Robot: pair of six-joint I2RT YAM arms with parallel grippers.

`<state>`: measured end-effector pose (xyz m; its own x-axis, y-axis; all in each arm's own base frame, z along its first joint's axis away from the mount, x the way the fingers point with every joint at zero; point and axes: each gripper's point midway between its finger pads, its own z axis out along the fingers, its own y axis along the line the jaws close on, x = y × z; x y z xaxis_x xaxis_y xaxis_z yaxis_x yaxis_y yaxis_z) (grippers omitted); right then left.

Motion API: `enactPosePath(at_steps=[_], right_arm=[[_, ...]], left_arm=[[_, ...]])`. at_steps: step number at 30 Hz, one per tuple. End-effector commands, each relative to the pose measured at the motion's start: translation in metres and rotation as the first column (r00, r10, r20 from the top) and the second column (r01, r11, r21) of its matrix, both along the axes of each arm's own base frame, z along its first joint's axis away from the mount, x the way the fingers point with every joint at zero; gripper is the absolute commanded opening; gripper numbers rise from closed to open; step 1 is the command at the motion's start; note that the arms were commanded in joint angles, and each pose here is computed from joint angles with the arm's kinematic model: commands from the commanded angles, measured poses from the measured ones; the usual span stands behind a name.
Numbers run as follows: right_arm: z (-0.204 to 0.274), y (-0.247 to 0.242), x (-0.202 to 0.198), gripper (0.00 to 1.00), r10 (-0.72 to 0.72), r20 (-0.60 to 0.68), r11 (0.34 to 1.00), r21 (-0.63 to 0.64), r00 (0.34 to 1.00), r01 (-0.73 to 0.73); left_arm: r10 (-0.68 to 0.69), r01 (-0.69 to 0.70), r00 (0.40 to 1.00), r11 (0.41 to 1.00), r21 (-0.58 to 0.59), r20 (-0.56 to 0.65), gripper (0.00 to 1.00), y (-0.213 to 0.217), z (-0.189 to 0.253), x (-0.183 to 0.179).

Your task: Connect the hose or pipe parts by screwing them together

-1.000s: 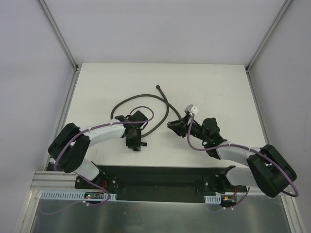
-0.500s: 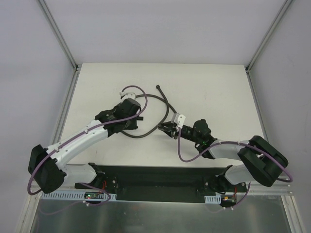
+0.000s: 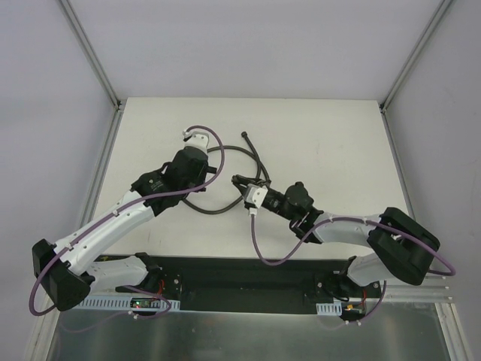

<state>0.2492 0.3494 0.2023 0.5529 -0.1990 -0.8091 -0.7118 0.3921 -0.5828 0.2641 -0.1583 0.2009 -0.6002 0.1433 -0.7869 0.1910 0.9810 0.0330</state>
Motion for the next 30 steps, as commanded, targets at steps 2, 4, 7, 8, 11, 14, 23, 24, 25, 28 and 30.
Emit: enactPosePath(at_steps=[2, 4, 7, 8, 11, 14, 23, 24, 25, 28, 30], right_arm=[[0.03, 0.011, 0.012, 0.07, -0.022, 0.139, 1.0, -0.004, 0.99, 0.023], [0.029, 0.015, 0.013, 0.07, -0.019, 0.145, 1.0, -0.018, 0.989, 0.021], [0.032, 0.02, 0.014, 0.07, -0.024, 0.163, 0.999, -0.033, 0.986, 0.029], [0.027, 0.022, 0.014, 0.07, -0.02, 0.156, 0.998, -0.059, 0.988, 0.03], [0.028, 0.028, 0.017, 0.07, -0.031, 0.16, 0.996, -0.079, 0.987, 0.044], [0.033, 0.033, 0.018, 0.07, -0.032, 0.147, 0.996, -0.077, 0.989, 0.043], [0.033, 0.044, 0.011, 0.07, -0.006, 0.143, 0.996, -0.086, 0.99, 0.019], [0.032, 0.045, 0.01, 0.07, -0.003, 0.144, 0.996, -0.089, 0.99, 0.016], [0.032, 0.046, 0.009, 0.07, -0.001, 0.146, 0.996, -0.093, 0.989, 0.015], [0.032, 0.048, 0.006, 0.07, 0.01, 0.149, 0.995, -0.096, 0.989, 0.005], [0.033, 0.049, 0.005, 0.08, 0.011, 0.147, 0.996, -0.094, 0.989, 0.003]], left_arm=[[-0.093, 0.098, 0.995, 0.987, -0.125, 0.045, 0.0, -0.019, 0.023, -0.01], [-0.101, 0.105, 0.994, 0.984, -0.145, 0.035, 0.0, -0.023, 0.022, -0.012], [-0.104, 0.106, 0.994, 0.983, -0.149, 0.02, 0.0, -0.024, 0.017, -0.013], [-0.104, 0.106, 0.994, 0.983, -0.151, 0.017, 0.0, -0.024, 0.017, -0.014], [-0.105, 0.105, 0.994, 0.984, -0.146, 0.003, 0.0, -0.026, 0.012, -0.013], [-0.107, 0.104, 0.994, 0.985, -0.14, -0.011, 0.0, -0.027, 0.007, -0.013], [-0.113, 0.108, 0.993, 0.984, -0.14, -0.029, 0.0, -0.029, -0.002, -0.014], [-0.115, 0.11, 0.993, 0.984, -0.143, -0.027, 0.0, -0.03, -0.002, -0.014], [-0.114, 0.108, 0.993, 0.984, -0.142, -0.03, 0.0, -0.03, -0.003, -0.014], [-0.114, 0.109, 0.993, 0.984, -0.138, -0.033, 0.0, -0.03, -0.006, -0.013], [-0.117, 0.111, 0.992, 0.985, -0.129, -0.039, 0.0, -0.03, -0.009, -0.013]])
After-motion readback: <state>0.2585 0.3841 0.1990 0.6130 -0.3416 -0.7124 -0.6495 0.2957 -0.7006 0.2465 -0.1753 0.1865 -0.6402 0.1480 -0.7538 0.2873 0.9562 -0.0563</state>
